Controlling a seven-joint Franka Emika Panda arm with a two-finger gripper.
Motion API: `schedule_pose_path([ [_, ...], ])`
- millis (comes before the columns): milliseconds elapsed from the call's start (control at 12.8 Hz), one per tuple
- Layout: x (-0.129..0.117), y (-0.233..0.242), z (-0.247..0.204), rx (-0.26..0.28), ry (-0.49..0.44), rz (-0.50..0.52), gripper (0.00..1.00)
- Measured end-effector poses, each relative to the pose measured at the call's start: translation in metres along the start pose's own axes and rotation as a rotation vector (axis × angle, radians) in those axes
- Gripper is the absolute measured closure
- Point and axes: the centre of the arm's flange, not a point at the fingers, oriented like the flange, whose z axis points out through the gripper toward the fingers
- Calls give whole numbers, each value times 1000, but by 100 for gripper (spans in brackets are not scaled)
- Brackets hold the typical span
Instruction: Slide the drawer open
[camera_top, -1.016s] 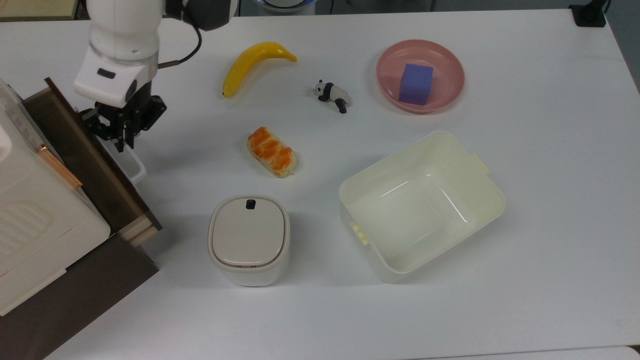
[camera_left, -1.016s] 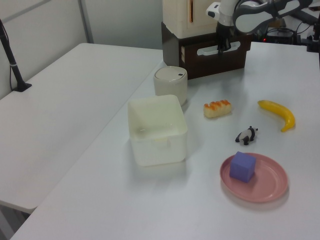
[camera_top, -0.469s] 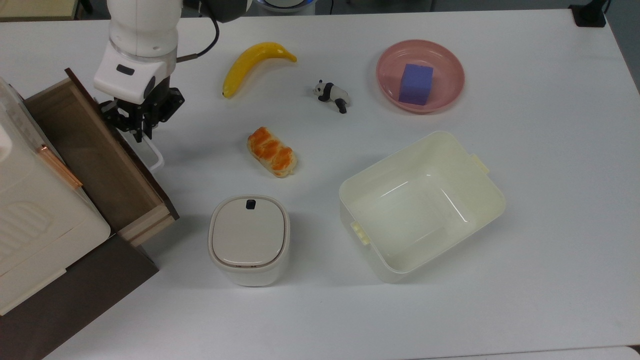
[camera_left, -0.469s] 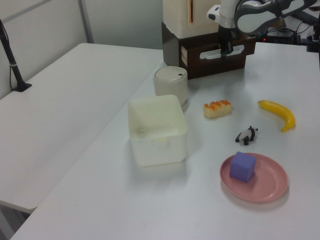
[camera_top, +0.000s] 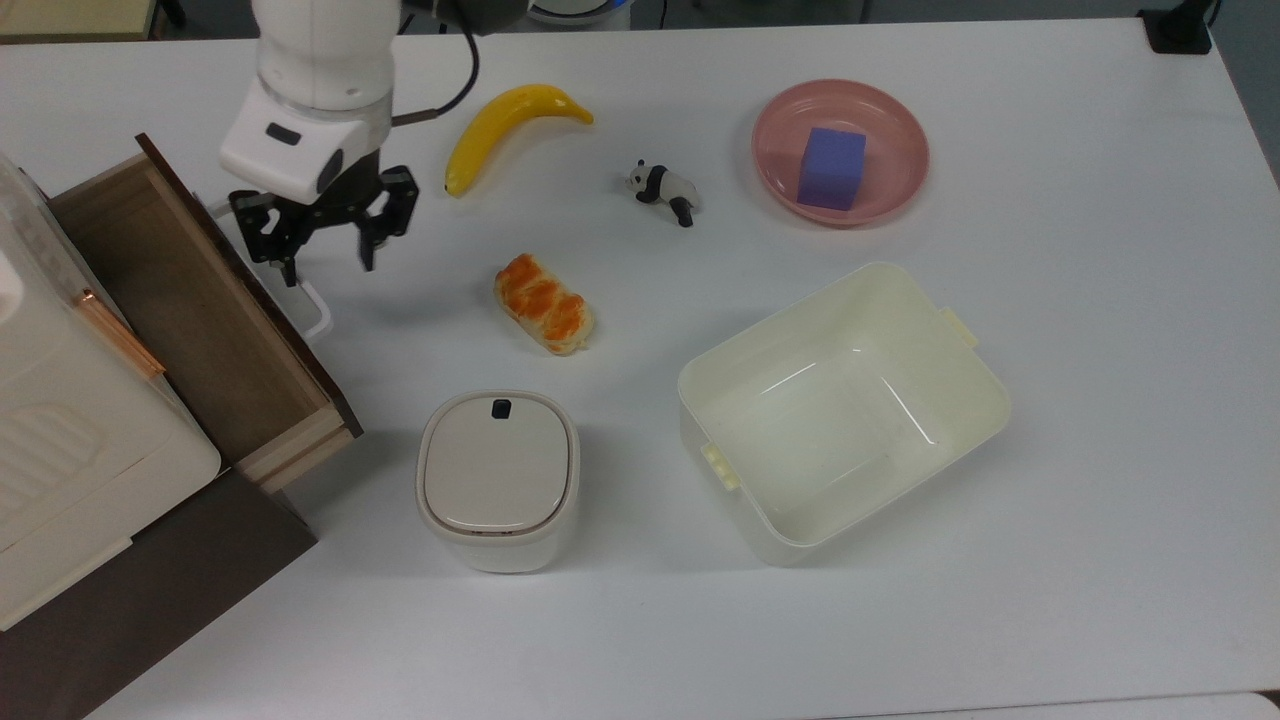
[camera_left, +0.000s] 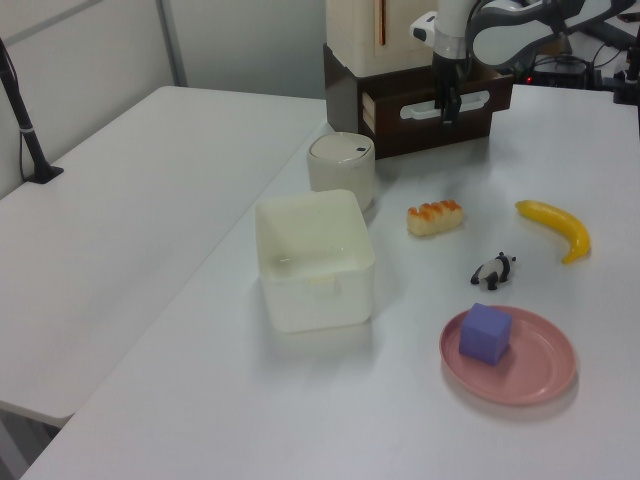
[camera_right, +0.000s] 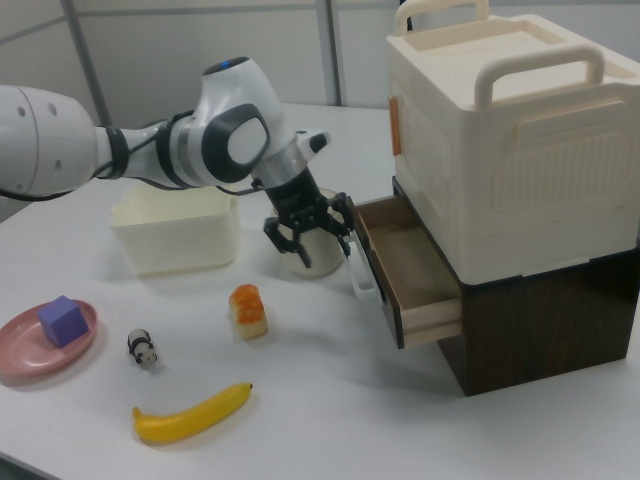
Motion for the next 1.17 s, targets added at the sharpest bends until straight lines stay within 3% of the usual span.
schedule_pose_path([
  [156, 9, -21, -11, 26, -26, 32, 3],
  [234, 16, -36, -20, 53, -41, 66, 0],
  [391, 28, -59, -42, 104, -58, 155, 0],
  [703, 41, -85, -91, 142, -102, 296, 0],
  [1016, 49, -95, -123, 161, -68, 462, 0],
  [1172, 48, -94, -132, 194, -54, 548, 0],
])
